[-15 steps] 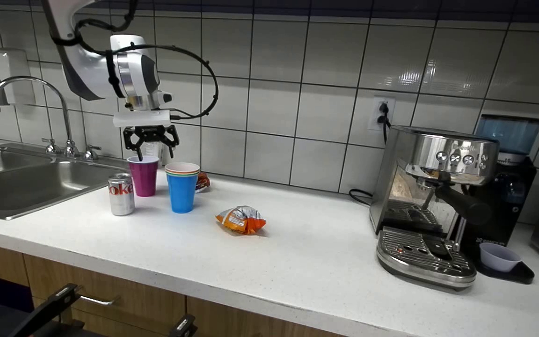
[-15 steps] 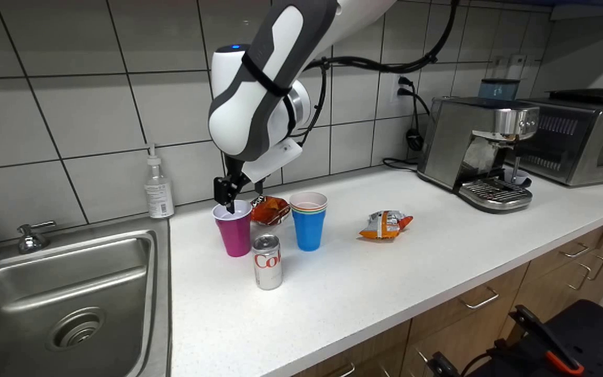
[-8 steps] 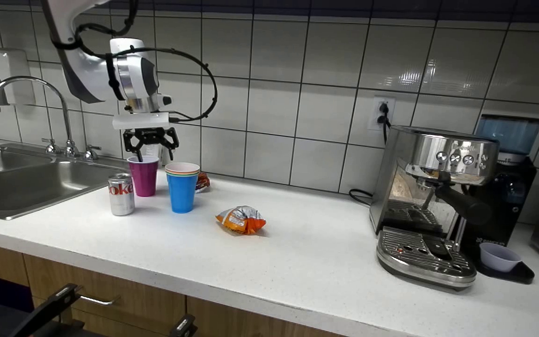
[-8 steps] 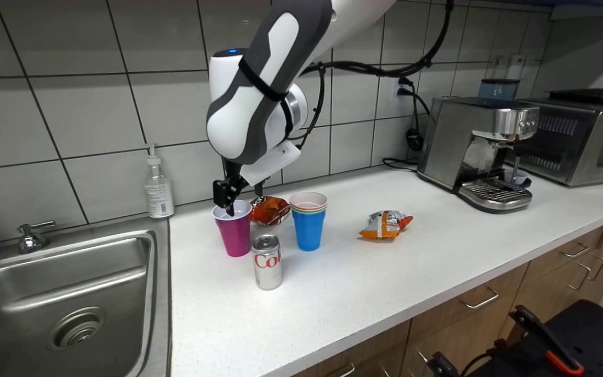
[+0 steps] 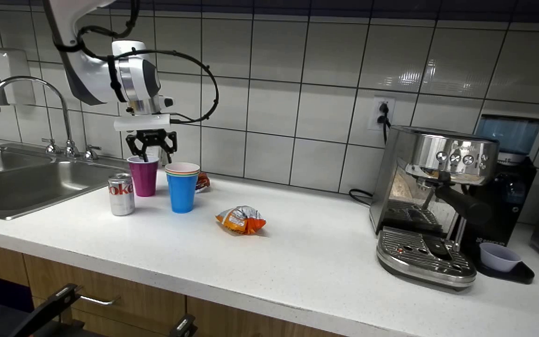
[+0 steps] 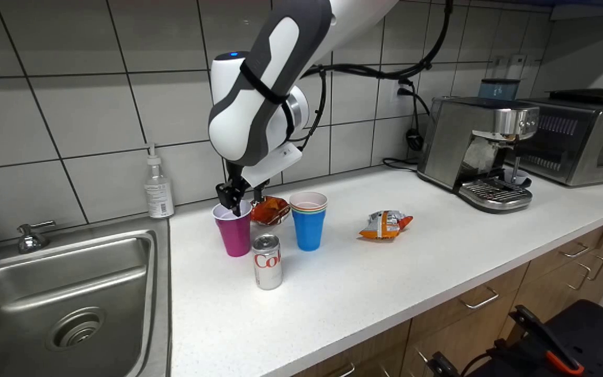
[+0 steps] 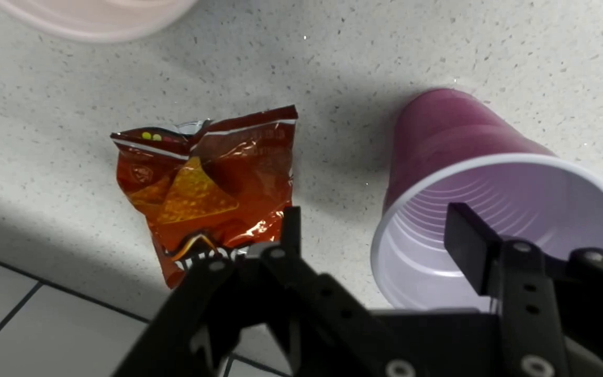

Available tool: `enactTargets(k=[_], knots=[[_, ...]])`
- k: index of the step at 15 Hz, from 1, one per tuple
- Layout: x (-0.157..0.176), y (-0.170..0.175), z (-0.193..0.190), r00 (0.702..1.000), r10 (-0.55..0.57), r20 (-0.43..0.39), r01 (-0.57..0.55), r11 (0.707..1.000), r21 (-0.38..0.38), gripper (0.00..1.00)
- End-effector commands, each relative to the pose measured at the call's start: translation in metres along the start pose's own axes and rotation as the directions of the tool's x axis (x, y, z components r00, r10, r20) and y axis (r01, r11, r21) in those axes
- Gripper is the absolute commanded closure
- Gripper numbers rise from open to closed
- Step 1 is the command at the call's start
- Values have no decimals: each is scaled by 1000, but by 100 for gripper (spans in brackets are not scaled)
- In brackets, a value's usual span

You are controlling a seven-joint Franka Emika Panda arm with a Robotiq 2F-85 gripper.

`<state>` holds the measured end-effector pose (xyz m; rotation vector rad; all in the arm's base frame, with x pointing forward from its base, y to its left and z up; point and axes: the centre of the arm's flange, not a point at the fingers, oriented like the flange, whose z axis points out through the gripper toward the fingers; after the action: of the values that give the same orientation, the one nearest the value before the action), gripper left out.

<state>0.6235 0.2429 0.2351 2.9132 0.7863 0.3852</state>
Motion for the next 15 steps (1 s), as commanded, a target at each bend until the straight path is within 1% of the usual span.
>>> enactTargets(k=[1,6,7,9,10,12,15], knots=[[7,0,-2,1000,11,11,-11,1000,-21,58],[4,-1,0,1000,13,17,-12,1000,-15,97],[3,-2,1,1000,14,22,-13,1000,-10,100],[1,-5,0,999,17,30,-17,1000,-13,100],[1,-6,-2,999,17,27,-17,1000,-11,98],[1,-9,-7,1000,20,20,-20,1000,-7,100],[0,-8,-14,1000,29,9,-29,1000,2,99]])
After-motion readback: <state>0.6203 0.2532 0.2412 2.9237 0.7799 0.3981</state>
